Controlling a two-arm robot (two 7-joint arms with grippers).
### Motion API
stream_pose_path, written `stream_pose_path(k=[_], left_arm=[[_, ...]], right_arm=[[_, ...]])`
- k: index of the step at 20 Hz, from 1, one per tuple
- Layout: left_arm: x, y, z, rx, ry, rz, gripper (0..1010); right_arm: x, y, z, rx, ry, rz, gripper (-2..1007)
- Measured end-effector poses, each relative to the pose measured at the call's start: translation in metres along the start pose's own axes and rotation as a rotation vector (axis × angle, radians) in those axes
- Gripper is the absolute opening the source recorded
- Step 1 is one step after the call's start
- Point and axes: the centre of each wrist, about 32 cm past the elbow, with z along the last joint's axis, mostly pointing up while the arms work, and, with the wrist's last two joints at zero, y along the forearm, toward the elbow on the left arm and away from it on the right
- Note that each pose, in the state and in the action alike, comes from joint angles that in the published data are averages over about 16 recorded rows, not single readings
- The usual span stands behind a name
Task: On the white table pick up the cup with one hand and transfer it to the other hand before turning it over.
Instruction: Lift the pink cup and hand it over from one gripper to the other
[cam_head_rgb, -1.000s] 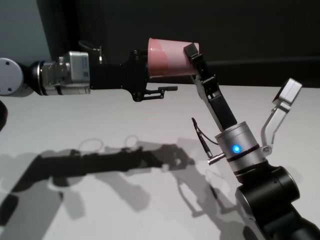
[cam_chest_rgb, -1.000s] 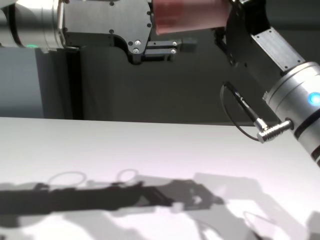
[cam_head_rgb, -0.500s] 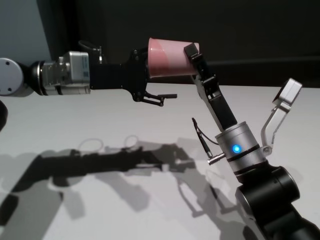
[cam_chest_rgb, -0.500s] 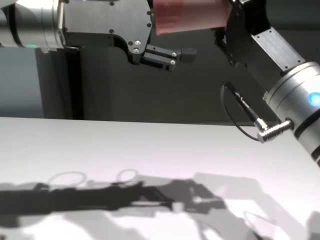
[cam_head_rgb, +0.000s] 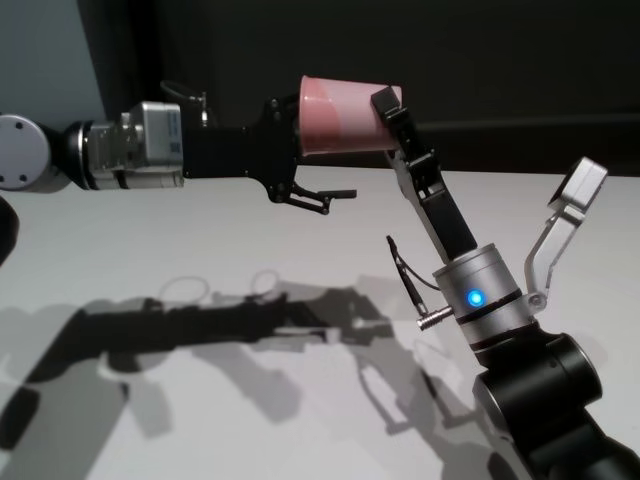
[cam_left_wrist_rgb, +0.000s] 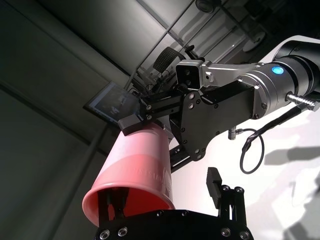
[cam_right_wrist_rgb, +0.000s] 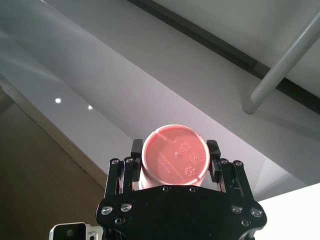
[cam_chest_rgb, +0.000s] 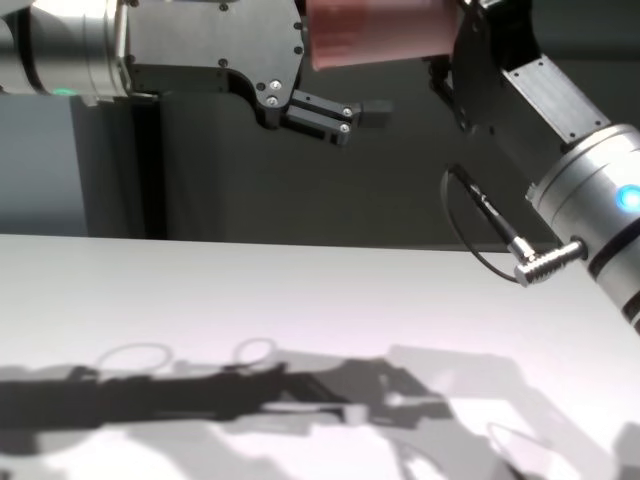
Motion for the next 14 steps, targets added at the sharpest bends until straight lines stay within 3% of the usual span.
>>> stream_pose_path(k=[7,14], left_arm=[[-0.0034,0.004,0.0006,0.009,0.01,0.003,1001],[-0.0115,0.015,0.0018,0.028,0.031,0.015,1001]], right_arm=[[0.0001,-0.0001,0.0,0.0,0.0,0.0,743],[0.0001,-0.0001,0.0,0.0,0.0,-0.001,743]])
